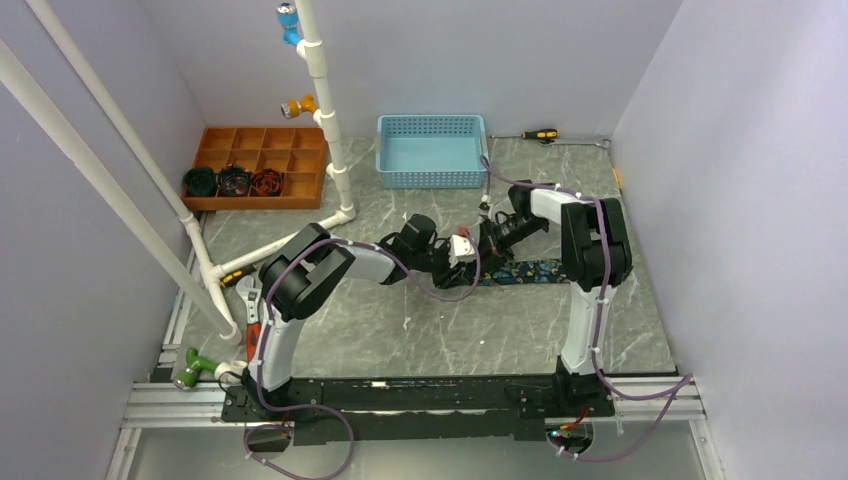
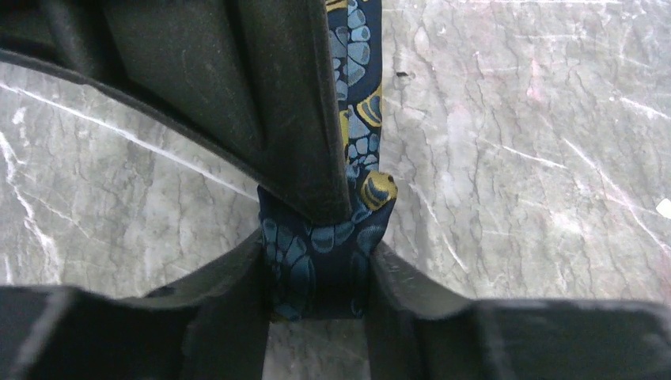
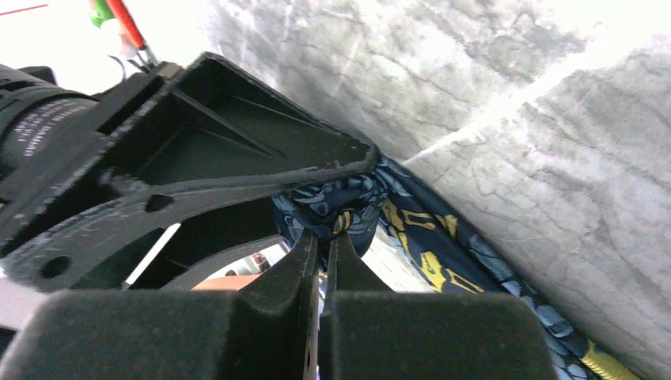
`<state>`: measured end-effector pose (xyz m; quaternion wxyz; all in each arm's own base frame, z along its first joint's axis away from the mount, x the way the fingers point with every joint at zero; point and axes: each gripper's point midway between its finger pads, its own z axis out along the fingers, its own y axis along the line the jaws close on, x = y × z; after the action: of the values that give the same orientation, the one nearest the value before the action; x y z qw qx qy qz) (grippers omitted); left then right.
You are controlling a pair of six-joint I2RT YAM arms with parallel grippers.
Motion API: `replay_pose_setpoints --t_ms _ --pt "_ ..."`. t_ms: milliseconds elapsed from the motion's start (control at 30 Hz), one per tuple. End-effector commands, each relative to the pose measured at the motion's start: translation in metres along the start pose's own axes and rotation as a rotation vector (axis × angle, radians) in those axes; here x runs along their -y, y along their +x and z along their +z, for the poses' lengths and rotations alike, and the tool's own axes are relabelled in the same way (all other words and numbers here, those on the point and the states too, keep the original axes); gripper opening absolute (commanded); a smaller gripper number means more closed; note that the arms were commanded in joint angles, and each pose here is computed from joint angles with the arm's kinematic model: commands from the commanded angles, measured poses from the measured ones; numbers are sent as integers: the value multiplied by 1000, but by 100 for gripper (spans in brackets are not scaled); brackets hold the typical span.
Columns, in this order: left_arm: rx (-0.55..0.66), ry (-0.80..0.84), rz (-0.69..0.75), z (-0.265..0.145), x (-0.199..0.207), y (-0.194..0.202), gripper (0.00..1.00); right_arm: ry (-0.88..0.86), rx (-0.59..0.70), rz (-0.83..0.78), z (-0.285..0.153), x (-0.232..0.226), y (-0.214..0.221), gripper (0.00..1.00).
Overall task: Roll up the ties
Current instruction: Roll the tie at the center of the board.
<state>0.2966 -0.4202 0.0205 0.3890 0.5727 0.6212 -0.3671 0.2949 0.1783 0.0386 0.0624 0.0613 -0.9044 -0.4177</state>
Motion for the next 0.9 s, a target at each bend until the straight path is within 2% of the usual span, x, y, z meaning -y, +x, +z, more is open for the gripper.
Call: replay_pose_setpoints --t_ms 0,200,300,433,600,667,767,867 --pt "-260 49 -197 -28 33 104 51 286 -55 -35 10 81 6 0" --pt "-68 100 -117 -18 30 71 70 374 -50 -23 6 101 -4 0" --pt "-2 104 -90 -8 27 61 74 397 -48 0 3 102 -8 0" --pt "62 81 -72 6 18 49 73 443 -57 -10 1 102 -8 0" --pt "84 81 -113 22 13 48 66 454 -77 -43 7 98 -6 0" --pt "63 85 -124 24 14 53 59 418 -58 -76 11 90 -11 0" --pt "-27 3 -153 16 4 64 40 374 -35 -146 21 74 -20 0" --pt "-106 -28 -203 -13 4 74 33 308 -24 -185 34 57 -26 0"
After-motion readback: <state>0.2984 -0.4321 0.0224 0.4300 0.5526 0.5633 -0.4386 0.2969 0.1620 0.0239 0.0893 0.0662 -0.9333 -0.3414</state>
